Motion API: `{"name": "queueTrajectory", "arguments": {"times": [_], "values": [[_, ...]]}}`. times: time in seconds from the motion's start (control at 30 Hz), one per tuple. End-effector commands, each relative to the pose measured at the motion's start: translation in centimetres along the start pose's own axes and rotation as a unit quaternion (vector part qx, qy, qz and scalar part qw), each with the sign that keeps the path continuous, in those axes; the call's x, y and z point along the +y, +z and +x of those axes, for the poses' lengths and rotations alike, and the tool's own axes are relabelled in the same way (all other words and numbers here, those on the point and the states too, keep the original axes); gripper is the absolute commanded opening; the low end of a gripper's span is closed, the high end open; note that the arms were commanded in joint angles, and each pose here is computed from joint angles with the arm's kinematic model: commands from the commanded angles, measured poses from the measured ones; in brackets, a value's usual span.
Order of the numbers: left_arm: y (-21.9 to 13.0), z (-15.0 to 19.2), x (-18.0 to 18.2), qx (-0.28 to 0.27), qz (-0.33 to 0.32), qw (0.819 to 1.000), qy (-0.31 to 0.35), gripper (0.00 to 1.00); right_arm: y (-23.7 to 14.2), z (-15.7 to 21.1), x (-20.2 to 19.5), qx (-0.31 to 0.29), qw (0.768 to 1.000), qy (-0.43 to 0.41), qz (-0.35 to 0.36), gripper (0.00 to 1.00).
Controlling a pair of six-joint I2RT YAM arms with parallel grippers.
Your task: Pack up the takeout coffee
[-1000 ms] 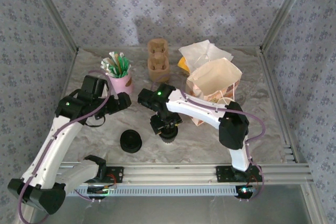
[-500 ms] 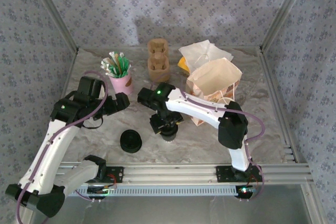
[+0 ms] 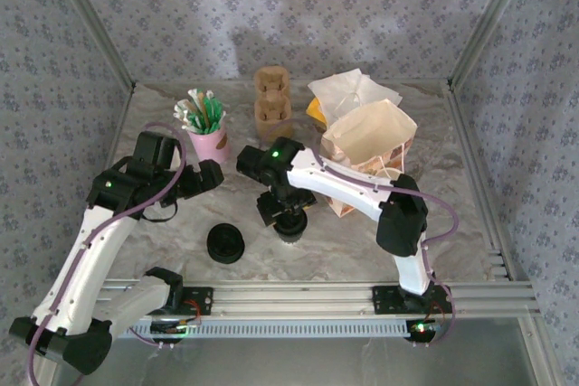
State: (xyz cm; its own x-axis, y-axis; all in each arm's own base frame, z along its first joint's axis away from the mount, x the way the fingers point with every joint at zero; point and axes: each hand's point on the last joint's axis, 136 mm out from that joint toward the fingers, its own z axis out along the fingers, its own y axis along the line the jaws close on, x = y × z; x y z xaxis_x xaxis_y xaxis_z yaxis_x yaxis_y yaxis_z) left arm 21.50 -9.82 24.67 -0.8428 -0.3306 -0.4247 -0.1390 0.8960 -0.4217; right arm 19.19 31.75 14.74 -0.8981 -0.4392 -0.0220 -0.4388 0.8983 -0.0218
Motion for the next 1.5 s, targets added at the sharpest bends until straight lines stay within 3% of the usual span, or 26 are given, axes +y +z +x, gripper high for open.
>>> {"name": "queueTrajectory", "arguments": {"times": [0.0,0.2,0.37,0.47,0.63,0.73,0.83,0.93,1.13,1.47], "values": [[-1.5,-0.2,-0.8,-0.006,0.020,1.000,0.020,1.00,-3.2,-0.4,-1.1,-0.032,0.999,0.020,-0.006,0.85],[-3.2,-0.9,-2.9,-0.025,0.062,0.994,0.089,0.99,-7.2,-0.5,-2.8,-0.081,0.991,0.095,-0.045,0.85],[-4.1,-0.2,-5.9,-0.029,0.084,0.972,0.216,0.99,-11.7,0.5,-5.1,-0.128,0.978,0.138,-0.086,0.82],[-3.4,1.5,-8.1,-0.019,0.074,0.945,0.319,0.98,-14.5,2.0,-7.7,-0.158,0.968,0.168,-0.101,0.79],[-0.9,6.2,-12.0,0.025,0.075,0.879,0.470,0.98,-18.2,6.2,-12.9,-0.213,0.935,0.251,-0.136,0.77],[1.3,9.2,-13.4,0.059,0.077,0.845,0.526,0.98,-19.0,8.8,-15.2,-0.246,0.908,0.298,-0.162,0.76],[3.9,11.4,-14.0,0.089,0.082,0.824,0.553,0.97,-18.7,10.8,-16.7,-0.268,0.885,0.336,-0.180,0.75],[6.2,12.3,-14.1,0.112,0.073,0.818,0.559,0.98,-18.0,12.0,-17.2,-0.277,0.871,0.358,-0.192,0.74],[8.8,13.9,-13.5,0.182,0.048,0.817,0.545,0.97,-17.5,12.1,-17.1,-0.274,0.868,0.363,-0.201,0.75],[10.0,14.2,-13.6,0.207,0.025,0.814,0.542,0.92,-17.1,11.0,-16.7,-0.265,0.873,0.355,-0.204,0.75]]}}
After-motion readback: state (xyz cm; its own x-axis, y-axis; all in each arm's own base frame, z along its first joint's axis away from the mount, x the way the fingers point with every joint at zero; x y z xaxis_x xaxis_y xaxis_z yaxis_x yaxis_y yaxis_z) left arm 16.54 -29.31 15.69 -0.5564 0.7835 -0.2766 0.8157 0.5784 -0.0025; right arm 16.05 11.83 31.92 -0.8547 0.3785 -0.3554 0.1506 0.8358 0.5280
